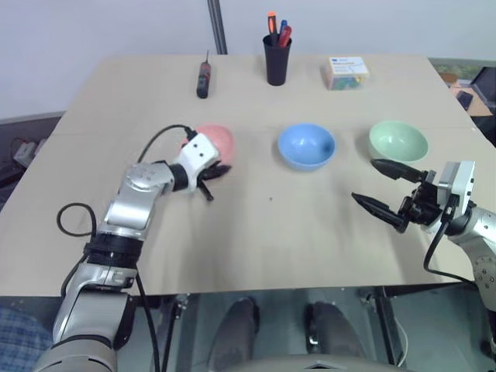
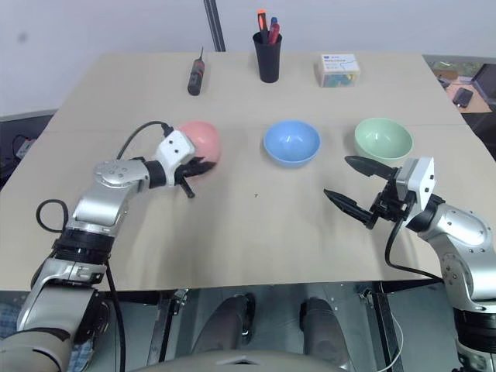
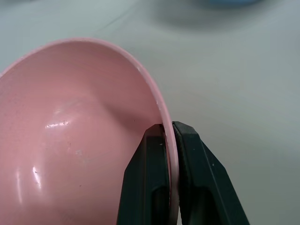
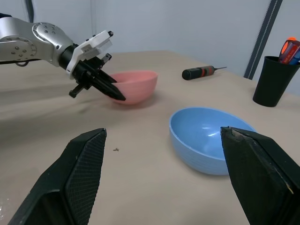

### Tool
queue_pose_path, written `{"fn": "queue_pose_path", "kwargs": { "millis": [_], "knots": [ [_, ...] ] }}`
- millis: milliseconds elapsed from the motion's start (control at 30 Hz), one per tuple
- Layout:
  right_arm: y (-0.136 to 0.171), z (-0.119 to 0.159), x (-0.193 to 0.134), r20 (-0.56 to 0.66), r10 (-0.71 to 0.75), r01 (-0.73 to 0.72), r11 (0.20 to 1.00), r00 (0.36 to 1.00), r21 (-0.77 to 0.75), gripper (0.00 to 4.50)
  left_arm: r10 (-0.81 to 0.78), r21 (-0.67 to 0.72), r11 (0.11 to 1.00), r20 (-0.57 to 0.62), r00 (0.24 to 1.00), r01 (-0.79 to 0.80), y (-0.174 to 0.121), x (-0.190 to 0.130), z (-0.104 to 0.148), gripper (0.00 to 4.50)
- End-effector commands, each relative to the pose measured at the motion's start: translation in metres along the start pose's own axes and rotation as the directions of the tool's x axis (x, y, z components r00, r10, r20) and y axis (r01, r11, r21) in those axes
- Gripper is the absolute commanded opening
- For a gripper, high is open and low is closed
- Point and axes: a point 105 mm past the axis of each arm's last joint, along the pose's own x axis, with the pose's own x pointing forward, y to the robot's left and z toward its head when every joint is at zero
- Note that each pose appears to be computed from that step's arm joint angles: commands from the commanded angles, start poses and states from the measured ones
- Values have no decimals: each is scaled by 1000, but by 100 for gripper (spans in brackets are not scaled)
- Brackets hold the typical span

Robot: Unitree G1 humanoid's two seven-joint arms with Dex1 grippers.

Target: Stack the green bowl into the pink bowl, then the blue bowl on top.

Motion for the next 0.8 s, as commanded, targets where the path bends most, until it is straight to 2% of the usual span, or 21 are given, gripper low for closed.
{"fn": "queue_pose_path", "kwargs": {
  "millis": [33,200,367,567,800],
  "knots": [
    [-1,10,-2,31,-4,5,999,1000,-37,411,-184,98,979,30,982,181,-34,-2,27,4],
    [-2,9,-1,31,-9,10,999,999,-41,411,-292,207,934,-21,956,290,-57,6,28,4],
    [-2,7,0,23,-7,8,999,1000,-50,411,-300,322,897,-62,952,303,-65,28,22,4],
    [0,6,0,20,-8,9,999,1000,-49,411,-345,431,848,7,938,309,-78,51,39,4],
    [-1,6,0,17,-12,13,999,1000,-53,411,-386,467,818,14,922,336,-83,57,45,4]
  ]
}}
